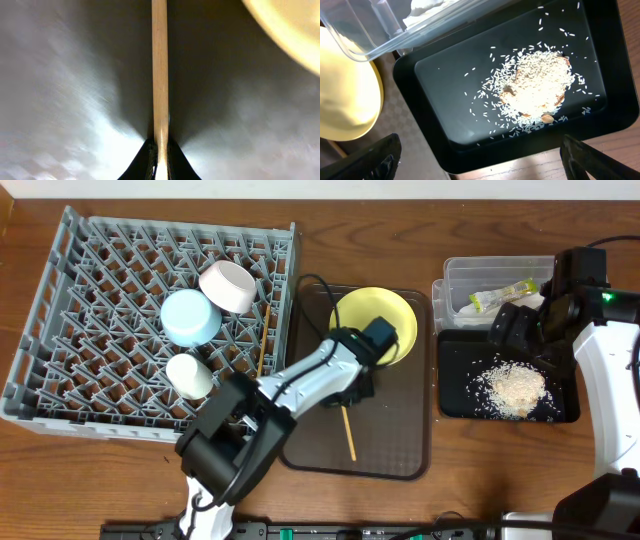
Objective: Sort waste into correct bins and load items into the dishwasher
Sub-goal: 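Reach the left gripper back to the tray and grasp the second chopstick, then carry the second chopstick into the dish rack and release it, then reach the left gripper to the yellow plate and grasp its edge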
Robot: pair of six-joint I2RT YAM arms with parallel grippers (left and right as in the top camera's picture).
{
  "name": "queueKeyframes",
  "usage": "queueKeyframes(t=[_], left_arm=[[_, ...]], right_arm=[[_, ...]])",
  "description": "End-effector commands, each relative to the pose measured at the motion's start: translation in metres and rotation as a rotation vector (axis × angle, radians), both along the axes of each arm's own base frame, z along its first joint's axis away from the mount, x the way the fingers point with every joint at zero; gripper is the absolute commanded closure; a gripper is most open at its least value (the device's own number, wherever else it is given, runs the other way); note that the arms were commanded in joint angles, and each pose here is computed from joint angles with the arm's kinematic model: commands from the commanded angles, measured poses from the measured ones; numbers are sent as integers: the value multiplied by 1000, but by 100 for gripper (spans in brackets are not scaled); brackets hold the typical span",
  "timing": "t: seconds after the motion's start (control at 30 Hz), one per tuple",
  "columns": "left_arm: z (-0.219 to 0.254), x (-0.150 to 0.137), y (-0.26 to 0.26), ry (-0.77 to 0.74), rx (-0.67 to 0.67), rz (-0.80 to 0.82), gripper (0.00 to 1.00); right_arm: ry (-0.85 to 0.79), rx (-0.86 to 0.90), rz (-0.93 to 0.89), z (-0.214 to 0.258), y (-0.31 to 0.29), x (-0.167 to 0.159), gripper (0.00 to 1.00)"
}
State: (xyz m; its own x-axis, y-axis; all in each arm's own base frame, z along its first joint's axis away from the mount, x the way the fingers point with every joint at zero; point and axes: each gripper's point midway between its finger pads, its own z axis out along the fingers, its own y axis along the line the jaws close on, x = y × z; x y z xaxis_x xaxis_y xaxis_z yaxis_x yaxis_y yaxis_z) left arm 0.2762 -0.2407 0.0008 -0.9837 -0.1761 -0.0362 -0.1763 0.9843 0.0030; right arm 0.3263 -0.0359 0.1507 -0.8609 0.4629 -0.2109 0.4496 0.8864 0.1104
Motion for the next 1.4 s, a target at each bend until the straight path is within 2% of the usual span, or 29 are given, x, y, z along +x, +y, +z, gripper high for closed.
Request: queueKeyframes(t=[0.0, 0.1, 0.2, 0.3, 0.47, 0.73, 0.77, 0.8, 0.83, 0.97, 1.13, 1.2, 1.37], left_arm=[[18, 23, 26, -47, 13, -31, 92], [66, 52, 36, -170, -39, -198, 92], [110, 66, 49, -287, -43, -398, 92], [145, 74, 67, -385, -30, -500, 92], [176, 86, 96, -477, -7, -503, 92], [161, 106, 125, -475, 35, -495, 91], [161, 109, 127, -481, 37, -487, 83], [163, 113, 130, -493, 38, -478, 60], [166, 118, 132, -517, 38, -467, 49], [174, 121, 129, -540, 32, -469, 43], [174, 101, 83, -507, -211, -541, 28], [177, 91, 64, -496, -315, -580, 26], [191, 88, 29, -539, -458, -616, 25]], right_arm=[[-10, 3, -2, 3, -1, 0, 1], [-11, 3, -2, 3, -1, 0, 1], [-11, 3, -2, 3, -1, 0, 1], [-11, 3, -2, 3, -1, 0, 1], [-12, 3, -2, 3, -1, 0, 1], [-9, 3, -2, 3, -1, 0, 1], [-9, 3, -2, 3, -1, 0, 1], [-9, 3, -2, 3, -1, 0, 1], [-9, 3, -2, 3, -1, 0, 1], [-7, 3, -2, 3, 0, -1, 1], [-8, 3, -2, 3, -1, 0, 1], [-10, 3, -2, 3, -1, 0, 1], [-12, 3, 0, 3, 0, 0, 1]])
